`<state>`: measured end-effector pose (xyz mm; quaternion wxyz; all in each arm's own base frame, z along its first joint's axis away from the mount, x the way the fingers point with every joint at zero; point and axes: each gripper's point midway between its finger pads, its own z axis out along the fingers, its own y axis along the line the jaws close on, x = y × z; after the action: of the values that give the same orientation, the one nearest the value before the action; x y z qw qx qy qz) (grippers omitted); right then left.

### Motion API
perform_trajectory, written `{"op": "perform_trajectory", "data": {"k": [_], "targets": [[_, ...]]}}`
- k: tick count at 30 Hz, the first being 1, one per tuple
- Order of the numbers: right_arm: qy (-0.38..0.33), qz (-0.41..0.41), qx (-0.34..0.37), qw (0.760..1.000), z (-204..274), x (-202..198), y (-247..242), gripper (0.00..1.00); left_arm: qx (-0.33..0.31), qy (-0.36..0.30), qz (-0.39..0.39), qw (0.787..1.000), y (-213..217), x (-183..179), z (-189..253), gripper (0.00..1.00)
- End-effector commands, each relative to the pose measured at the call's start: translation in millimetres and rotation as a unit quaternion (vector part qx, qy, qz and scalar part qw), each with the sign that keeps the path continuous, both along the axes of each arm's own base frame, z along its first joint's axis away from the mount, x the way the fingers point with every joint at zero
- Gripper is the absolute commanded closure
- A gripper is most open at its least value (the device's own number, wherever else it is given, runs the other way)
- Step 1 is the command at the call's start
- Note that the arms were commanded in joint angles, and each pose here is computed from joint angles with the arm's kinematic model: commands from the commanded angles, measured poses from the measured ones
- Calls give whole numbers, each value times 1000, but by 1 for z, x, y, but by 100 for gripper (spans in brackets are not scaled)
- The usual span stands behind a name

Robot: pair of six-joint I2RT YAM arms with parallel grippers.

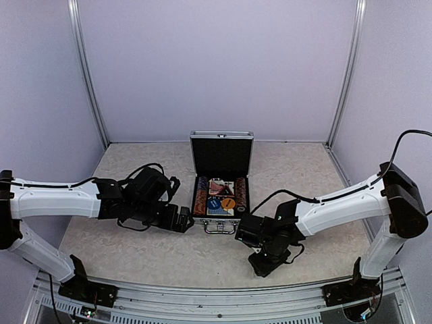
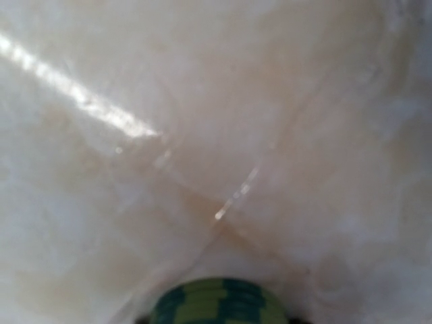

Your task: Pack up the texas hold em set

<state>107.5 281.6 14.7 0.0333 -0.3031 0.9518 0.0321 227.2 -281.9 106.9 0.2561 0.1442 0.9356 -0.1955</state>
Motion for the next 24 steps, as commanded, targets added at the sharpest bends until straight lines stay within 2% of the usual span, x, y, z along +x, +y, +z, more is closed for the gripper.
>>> {"op": "perform_trajectory", "data": {"k": [1, 9, 17, 24], "targets": [[26, 15, -14, 999, -16, -16, 1, 82, 1, -5, 10, 1000, 5, 4, 4, 1], [15, 25, -14, 999, -12, -12, 7, 100, -15, 5, 11, 1000, 3, 4, 5, 1], [-12, 44, -14, 999, 1, 0, 15, 100, -38, 14, 11, 999, 0, 1, 5, 1], [-31, 55, 7, 998, 21, 6, 27, 100, -57, 35, 6, 998, -7, -4, -1, 8]]}}
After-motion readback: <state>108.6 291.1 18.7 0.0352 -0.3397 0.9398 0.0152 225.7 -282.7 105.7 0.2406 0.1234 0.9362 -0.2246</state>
